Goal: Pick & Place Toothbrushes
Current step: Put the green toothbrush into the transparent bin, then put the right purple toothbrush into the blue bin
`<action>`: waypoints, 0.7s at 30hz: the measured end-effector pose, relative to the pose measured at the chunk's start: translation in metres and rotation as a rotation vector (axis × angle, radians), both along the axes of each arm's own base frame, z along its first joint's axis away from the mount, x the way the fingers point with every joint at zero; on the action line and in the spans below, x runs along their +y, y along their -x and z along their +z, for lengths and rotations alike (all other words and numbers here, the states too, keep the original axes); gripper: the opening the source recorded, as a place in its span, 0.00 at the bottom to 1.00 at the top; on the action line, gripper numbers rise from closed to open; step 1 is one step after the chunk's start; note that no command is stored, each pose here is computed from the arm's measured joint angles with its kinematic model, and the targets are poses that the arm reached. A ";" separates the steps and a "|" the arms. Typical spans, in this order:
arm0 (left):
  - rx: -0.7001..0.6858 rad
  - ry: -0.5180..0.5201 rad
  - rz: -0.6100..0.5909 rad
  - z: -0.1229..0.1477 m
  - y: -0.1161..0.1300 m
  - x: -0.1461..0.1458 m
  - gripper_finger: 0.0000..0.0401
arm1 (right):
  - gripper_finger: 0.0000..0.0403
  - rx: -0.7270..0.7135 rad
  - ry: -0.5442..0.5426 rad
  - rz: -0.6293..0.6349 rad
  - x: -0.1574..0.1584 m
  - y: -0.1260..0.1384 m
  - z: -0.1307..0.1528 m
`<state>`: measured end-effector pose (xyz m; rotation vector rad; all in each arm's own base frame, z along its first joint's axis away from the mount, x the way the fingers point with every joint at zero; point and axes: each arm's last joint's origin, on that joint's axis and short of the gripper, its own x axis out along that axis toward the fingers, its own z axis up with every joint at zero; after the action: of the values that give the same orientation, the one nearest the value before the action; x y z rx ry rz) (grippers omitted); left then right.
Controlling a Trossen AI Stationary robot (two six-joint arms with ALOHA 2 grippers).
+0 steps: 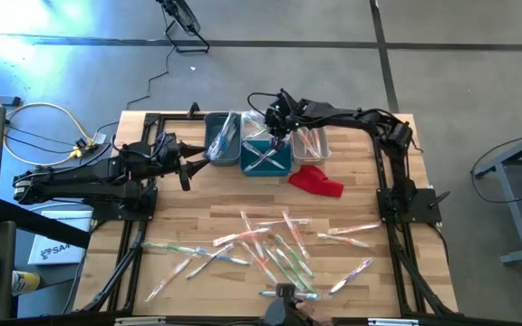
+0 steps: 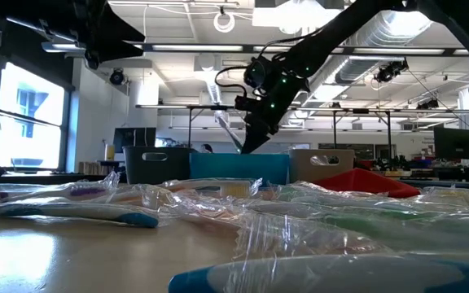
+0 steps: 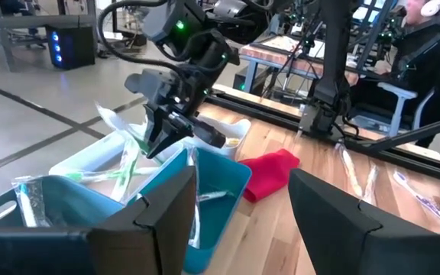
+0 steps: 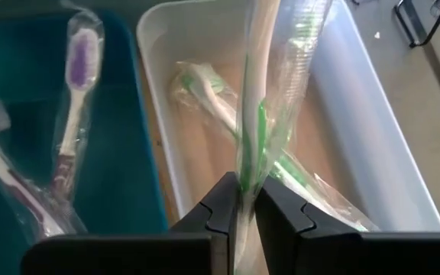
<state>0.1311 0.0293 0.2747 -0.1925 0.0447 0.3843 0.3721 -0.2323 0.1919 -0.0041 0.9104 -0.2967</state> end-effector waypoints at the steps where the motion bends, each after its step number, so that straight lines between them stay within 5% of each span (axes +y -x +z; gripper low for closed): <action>1: 0.000 0.000 0.000 0.000 0.000 0.000 0.51 | 0.08 0.007 0.013 0.008 0.002 -0.001 0.000; 8: 0.000 0.000 0.000 0.000 0.000 0.000 0.51 | 0.20 0.025 0.044 0.021 0.013 -0.008 0.000; 15: -0.014 -0.002 -0.001 0.002 0.002 0.000 0.51 | 0.42 0.064 0.139 -0.127 0.008 -0.006 0.001; 21: -0.013 0.000 -0.034 0.002 0.002 -0.001 0.51 | 0.44 0.014 0.180 -0.208 0.003 -0.004 0.014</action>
<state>0.1291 0.0279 0.2762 -0.1943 0.0353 0.3489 0.3759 -0.2288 0.2059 -0.0779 0.8968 -0.5719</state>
